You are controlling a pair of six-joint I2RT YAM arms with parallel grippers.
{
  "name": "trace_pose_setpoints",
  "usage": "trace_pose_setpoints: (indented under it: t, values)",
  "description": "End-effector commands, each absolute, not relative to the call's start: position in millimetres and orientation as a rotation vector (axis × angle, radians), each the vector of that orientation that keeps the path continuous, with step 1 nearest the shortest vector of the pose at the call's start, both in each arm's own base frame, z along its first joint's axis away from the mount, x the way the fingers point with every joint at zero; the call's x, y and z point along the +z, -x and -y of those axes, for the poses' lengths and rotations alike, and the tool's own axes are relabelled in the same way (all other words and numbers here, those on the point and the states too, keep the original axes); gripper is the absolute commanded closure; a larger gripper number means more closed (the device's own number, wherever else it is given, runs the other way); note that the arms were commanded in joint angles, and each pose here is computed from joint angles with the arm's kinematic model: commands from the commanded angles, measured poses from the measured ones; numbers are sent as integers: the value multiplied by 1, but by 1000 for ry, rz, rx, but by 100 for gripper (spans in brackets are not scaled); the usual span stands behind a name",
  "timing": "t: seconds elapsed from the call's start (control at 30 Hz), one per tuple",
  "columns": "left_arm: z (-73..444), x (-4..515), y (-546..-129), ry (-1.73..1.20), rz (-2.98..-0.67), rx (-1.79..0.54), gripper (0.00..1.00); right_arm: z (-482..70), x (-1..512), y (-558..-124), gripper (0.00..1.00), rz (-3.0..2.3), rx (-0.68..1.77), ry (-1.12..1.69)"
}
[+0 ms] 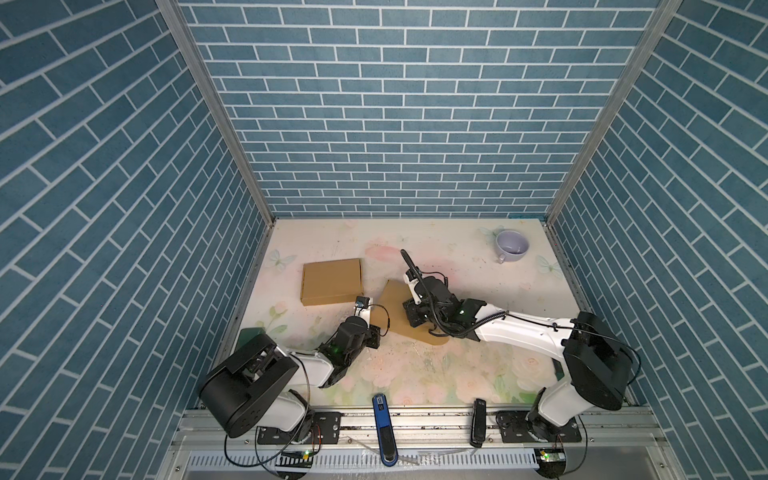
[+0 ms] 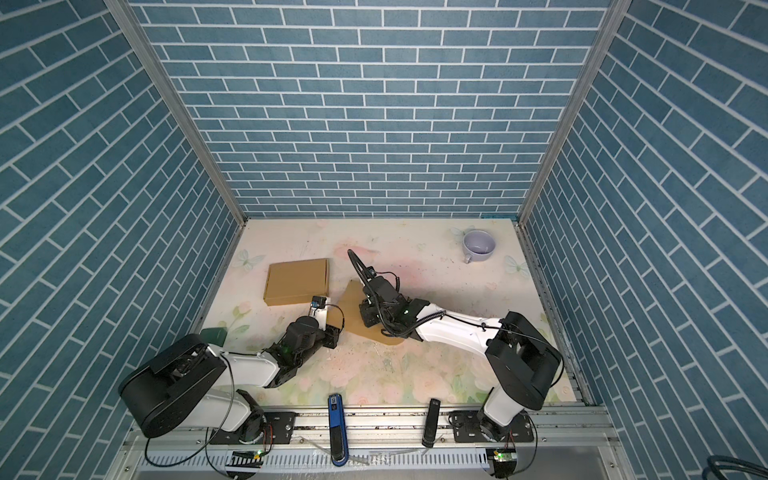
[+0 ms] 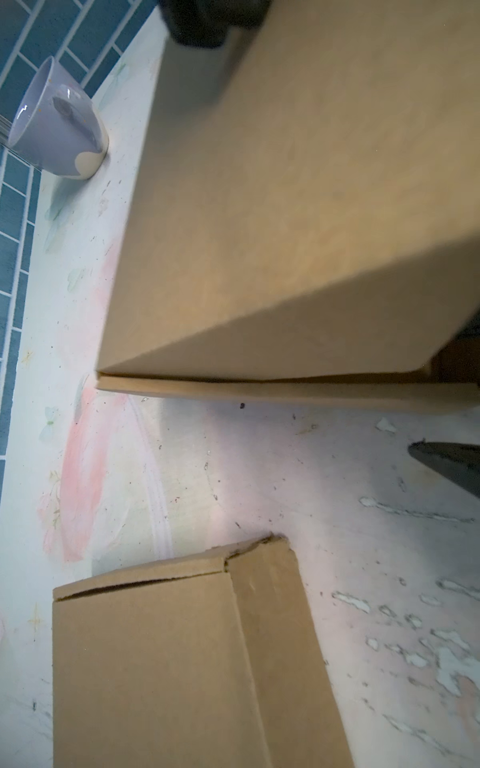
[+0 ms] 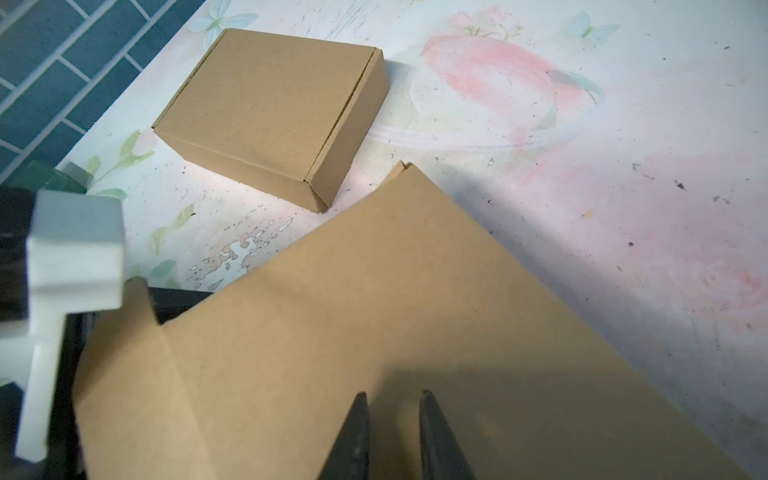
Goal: Fold the paper box
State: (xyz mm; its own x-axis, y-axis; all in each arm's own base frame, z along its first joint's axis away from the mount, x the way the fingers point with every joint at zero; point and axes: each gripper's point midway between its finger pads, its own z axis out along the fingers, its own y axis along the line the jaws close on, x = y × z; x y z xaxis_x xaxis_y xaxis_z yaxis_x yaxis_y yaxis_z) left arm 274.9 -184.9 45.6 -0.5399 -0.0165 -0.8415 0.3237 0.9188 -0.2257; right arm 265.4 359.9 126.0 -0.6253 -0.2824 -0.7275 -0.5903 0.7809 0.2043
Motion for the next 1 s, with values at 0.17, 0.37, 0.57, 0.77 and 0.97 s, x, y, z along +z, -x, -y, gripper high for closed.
trace_pose_setpoints:
  t: [0.17,0.37,0.57,0.77,0.97]
  values:
    - [158,50,-254,-182,-2138,-379,53,-361,99,-265,78,-2314,563,635]
    - [154,72,-252,-186,-2102,-376,52,-365,87,-265,80,-2330,581,629]
    - [135,73,-237,-95,-2143,-371,51,-365,77,-264,81,-2346,580,630]
    - [110,74,-222,54,-2178,-347,51,-362,64,-261,82,-2370,572,635]
    - [96,89,-220,141,-2163,-308,48,-361,48,-257,83,-2425,560,661]
